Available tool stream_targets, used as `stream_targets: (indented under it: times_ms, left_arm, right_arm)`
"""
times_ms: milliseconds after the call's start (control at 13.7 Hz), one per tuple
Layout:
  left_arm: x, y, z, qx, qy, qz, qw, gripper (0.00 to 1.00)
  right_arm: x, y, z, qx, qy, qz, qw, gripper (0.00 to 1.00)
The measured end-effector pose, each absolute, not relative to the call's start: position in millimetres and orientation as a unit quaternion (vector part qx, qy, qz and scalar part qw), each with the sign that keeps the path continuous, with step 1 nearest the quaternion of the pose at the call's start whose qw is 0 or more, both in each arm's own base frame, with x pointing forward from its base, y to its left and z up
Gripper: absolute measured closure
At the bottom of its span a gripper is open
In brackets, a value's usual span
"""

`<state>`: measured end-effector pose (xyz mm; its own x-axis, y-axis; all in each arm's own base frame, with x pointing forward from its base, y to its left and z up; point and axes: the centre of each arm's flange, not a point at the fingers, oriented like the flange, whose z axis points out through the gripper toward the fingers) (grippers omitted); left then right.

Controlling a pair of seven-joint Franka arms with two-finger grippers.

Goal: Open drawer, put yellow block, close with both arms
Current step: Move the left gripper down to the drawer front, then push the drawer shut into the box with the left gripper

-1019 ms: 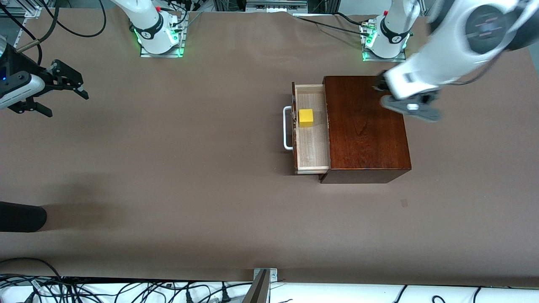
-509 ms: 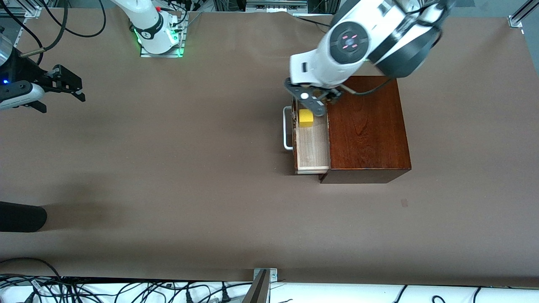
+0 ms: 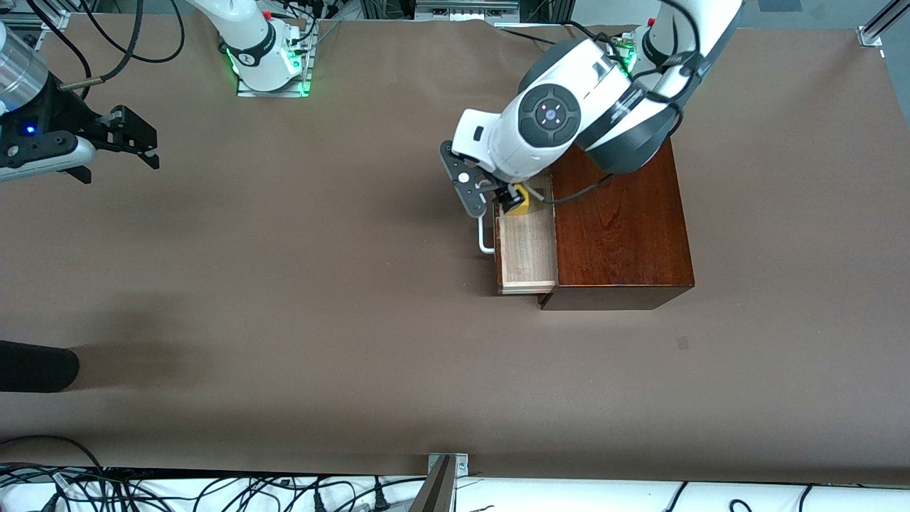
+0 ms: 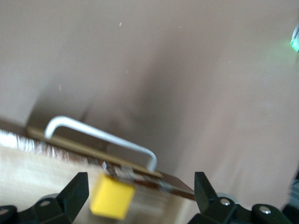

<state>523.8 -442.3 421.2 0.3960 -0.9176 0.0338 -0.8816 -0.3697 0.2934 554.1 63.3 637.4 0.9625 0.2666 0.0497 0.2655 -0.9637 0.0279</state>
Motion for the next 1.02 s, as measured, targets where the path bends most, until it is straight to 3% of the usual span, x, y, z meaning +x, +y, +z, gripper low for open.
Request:
stream_targets:
  times_ms: [509, 1019]
  left_arm:
    - [513.1, -494.6, 323.3, 0.71, -0.703, -0.032, 0.025, 0.0]
    - [493.2, -491.8, 286.1, 0.689, -0.719, -0.092, -0.003, 0.0]
  right_arm:
    - [552.5, 61.1, 633.2, 0.991, 0.132, 0.011, 0.011, 0.0]
    - [552.3, 60.5, 640.6, 0.991, 0.132, 0.016, 0.011, 0.0]
